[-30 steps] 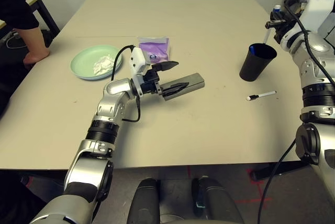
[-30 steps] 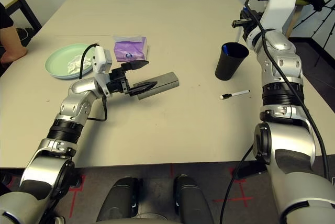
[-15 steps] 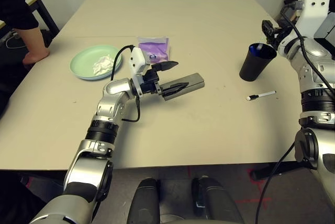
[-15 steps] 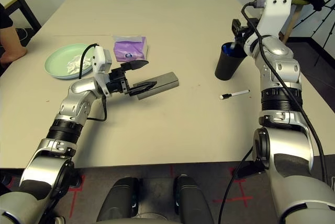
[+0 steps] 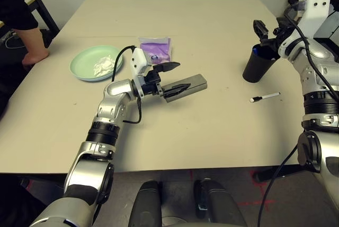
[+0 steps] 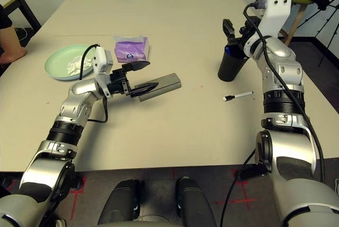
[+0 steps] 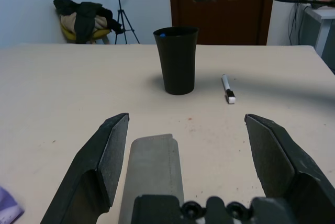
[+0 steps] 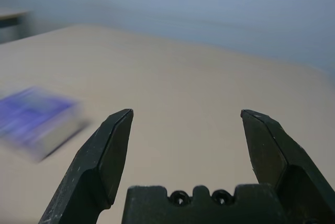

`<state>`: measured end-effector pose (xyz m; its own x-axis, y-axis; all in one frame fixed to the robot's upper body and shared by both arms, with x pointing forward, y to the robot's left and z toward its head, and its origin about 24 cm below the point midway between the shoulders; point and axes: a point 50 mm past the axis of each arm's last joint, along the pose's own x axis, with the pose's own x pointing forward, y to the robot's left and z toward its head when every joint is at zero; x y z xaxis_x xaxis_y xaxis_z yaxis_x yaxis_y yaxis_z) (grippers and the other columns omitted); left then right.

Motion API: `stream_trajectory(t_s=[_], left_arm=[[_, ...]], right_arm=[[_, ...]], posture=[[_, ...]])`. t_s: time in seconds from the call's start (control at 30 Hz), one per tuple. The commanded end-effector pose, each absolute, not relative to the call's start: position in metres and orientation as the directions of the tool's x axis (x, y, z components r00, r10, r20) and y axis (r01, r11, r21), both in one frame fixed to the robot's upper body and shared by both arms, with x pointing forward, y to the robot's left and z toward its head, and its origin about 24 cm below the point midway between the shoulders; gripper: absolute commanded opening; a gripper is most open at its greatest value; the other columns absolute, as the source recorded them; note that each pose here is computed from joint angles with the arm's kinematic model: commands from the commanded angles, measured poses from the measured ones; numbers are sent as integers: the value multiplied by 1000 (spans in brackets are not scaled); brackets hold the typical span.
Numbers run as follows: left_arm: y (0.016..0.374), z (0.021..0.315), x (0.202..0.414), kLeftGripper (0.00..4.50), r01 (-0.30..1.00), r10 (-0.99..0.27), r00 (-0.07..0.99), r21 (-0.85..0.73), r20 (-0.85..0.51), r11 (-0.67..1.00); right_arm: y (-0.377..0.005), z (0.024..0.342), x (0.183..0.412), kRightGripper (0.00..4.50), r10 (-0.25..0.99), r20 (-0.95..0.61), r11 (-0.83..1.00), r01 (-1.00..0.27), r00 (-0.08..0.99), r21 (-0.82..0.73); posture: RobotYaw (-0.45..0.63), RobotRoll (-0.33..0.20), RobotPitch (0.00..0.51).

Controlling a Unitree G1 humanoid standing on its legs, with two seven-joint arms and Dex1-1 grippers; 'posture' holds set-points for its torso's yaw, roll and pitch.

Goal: Organize and tidy the items on the table.

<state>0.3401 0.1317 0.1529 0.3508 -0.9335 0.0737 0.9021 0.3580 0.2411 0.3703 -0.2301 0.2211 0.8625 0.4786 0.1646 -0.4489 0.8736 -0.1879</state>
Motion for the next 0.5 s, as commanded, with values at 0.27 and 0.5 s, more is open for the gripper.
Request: stream_trajectory(t_s=[0.27, 0.5], left_arm=[[128, 150, 336, 4500, 909, -941, 334, 247, 55, 337], [129, 149, 332, 4500, 909, -940, 336, 244, 51, 338]], right_arm=[[-246, 189, 359, 4459, 710, -102, 633, -695, 697, -341], [-256, 186, 354, 4459, 768, -275, 481, -804, 579, -349]], posture=[[149, 0, 80], [155, 0, 127]])
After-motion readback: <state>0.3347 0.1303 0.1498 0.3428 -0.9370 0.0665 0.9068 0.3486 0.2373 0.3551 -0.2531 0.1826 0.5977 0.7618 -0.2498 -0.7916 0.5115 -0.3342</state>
